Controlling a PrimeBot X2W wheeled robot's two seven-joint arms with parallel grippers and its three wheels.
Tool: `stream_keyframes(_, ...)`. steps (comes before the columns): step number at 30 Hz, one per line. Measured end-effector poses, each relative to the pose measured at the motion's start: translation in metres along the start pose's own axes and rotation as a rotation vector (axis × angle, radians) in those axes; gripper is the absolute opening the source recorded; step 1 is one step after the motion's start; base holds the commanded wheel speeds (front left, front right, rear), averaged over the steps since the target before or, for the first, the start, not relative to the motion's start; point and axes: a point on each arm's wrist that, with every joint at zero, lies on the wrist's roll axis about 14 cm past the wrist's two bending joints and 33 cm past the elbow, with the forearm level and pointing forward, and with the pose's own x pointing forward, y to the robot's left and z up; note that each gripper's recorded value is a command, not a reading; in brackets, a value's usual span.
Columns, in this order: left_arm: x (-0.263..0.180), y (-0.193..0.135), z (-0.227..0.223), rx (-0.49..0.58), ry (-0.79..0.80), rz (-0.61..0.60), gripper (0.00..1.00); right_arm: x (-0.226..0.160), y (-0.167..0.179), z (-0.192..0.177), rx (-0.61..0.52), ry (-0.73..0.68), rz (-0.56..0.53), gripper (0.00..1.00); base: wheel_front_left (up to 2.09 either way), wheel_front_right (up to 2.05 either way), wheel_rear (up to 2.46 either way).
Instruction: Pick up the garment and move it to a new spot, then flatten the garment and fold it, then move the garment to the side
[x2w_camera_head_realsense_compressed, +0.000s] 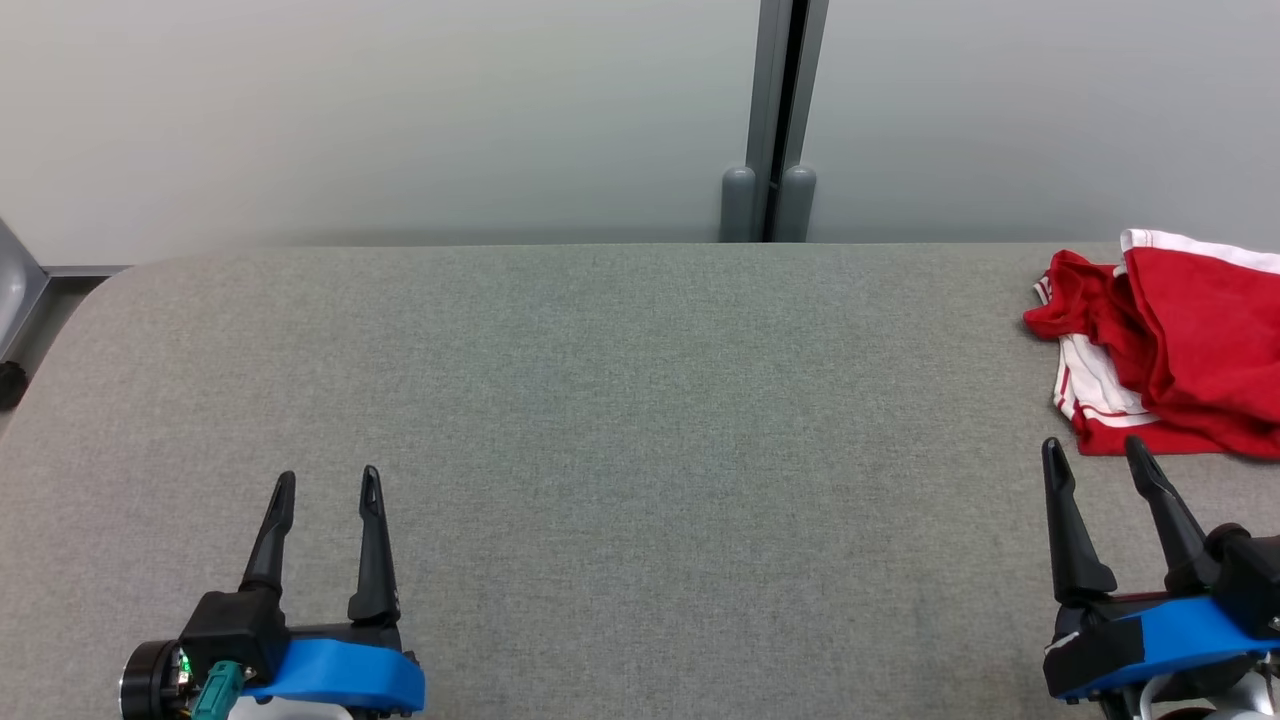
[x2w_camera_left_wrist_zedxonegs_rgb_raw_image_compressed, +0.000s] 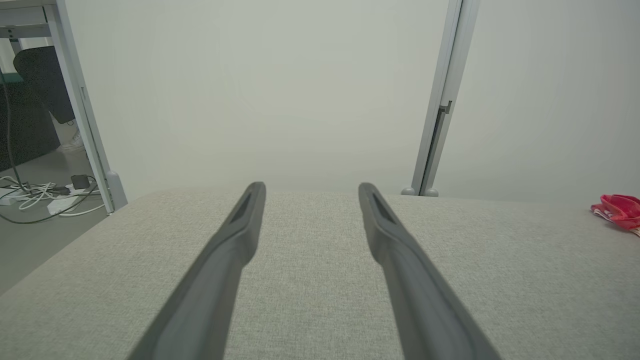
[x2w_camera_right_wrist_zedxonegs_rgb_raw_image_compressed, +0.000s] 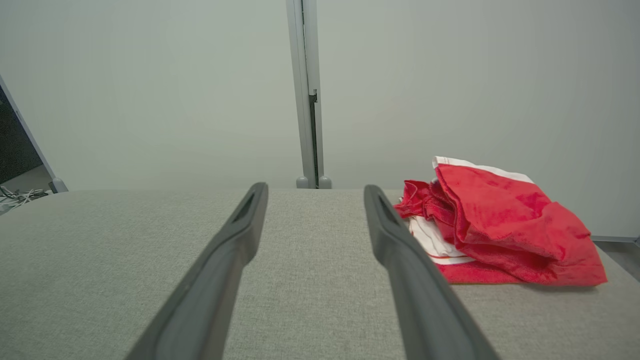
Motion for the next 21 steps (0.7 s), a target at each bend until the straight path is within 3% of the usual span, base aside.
stream_keyframes(5,0.0,0.001,-0.001,-0.007,0.005,0.003,1.0,0.0,0.0,-0.002,0.009,0.004,-0.001,1.0,0.0,0.0,0.0)
stream_keyframes(6,0.0,0.001,-0.001,-0.01,0.005,0.005,0.0,0.0,0.0,-0.002,0.011,0.005,-0.001,0.0,0.0,0.0,0.0)
stream_keyframes(12,-0.011,0.003,-0.026,-0.026,0.084,0.02,0.0,-0.003,-0.001,-0.021,0.033,0.062,-0.01,0.0,0.0,0.0,0.0)
stream_keyframes(21,-0.014,0.011,-0.034,-0.194,0.131,0.068,0.0,-0.005,-0.004,-0.03,0.201,0.088,-0.031,0.0,0.0,0.0,0.0)
